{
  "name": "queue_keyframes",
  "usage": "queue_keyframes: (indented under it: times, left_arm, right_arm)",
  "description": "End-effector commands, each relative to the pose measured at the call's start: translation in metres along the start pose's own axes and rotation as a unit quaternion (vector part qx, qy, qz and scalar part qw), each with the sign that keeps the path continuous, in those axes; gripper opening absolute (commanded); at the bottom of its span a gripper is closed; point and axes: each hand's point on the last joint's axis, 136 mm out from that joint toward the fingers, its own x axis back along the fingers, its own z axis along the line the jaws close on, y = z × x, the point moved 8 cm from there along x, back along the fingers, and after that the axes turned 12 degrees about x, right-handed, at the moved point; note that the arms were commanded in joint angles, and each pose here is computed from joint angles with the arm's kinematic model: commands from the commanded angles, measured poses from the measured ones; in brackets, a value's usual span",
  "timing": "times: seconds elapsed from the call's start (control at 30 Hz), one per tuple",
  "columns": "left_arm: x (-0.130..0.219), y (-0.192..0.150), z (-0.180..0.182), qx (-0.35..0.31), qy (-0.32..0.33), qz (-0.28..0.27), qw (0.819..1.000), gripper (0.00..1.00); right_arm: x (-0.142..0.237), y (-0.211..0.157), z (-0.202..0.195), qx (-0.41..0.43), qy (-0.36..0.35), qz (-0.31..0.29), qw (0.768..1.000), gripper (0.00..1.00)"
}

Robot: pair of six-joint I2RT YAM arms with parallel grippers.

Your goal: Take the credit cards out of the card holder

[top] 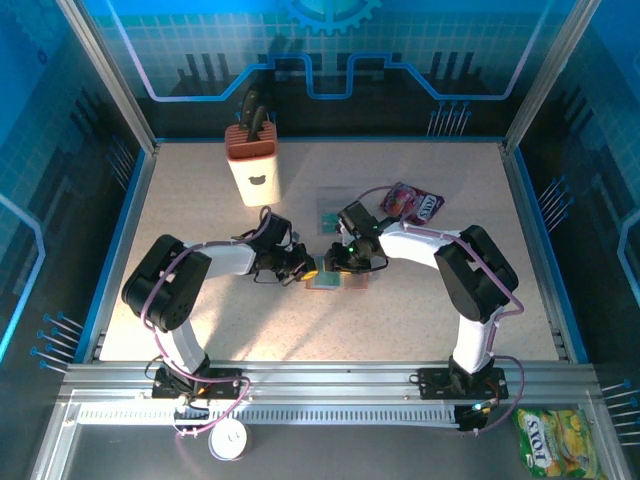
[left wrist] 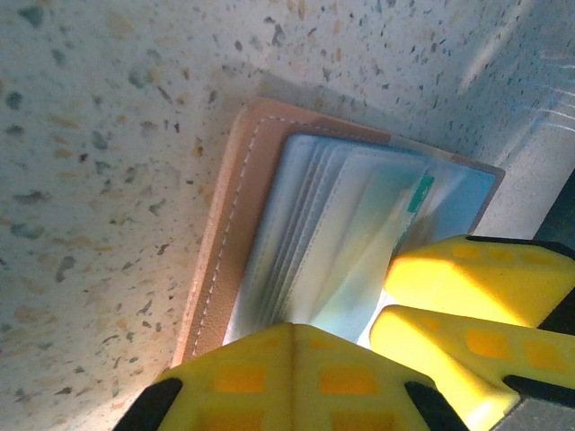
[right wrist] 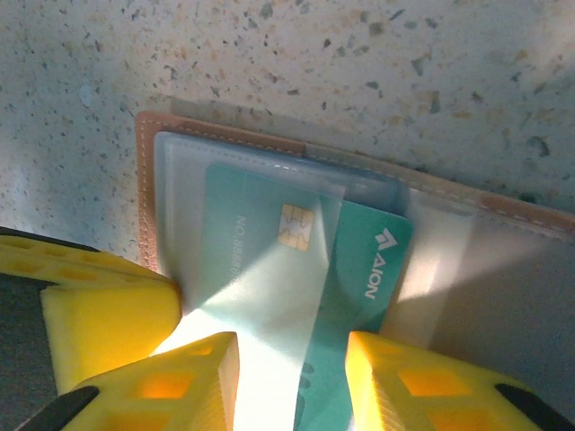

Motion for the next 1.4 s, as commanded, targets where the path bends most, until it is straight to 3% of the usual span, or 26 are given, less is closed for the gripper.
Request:
queue_keyframes:
  times: [0.0, 1.07, 1.37]
  left_arm:
    - [-0.003, 0.003, 0.008, 0.005, 0.022, -0.001, 1.000, 0.06]
    - [0.012, 0.001, -0.019, -0.016, -0.008, -0.006, 1.000, 0.06]
    - [0.001, -0.006, -0.033, -0.029, -0.005, 0.003, 1.000, 0.06]
  right_arm:
    - [0.009, -0.001, -0.001, 0.008, -0.024, 0.004, 1.000, 0.39]
    - [0.031, 0.005, 0.005, 0.028, -0.025, -0.025, 0.999, 0.39]
    - [0.043, -0.004, -0.005, 0.017, -0.027, -0.036, 0.999, 0.39]
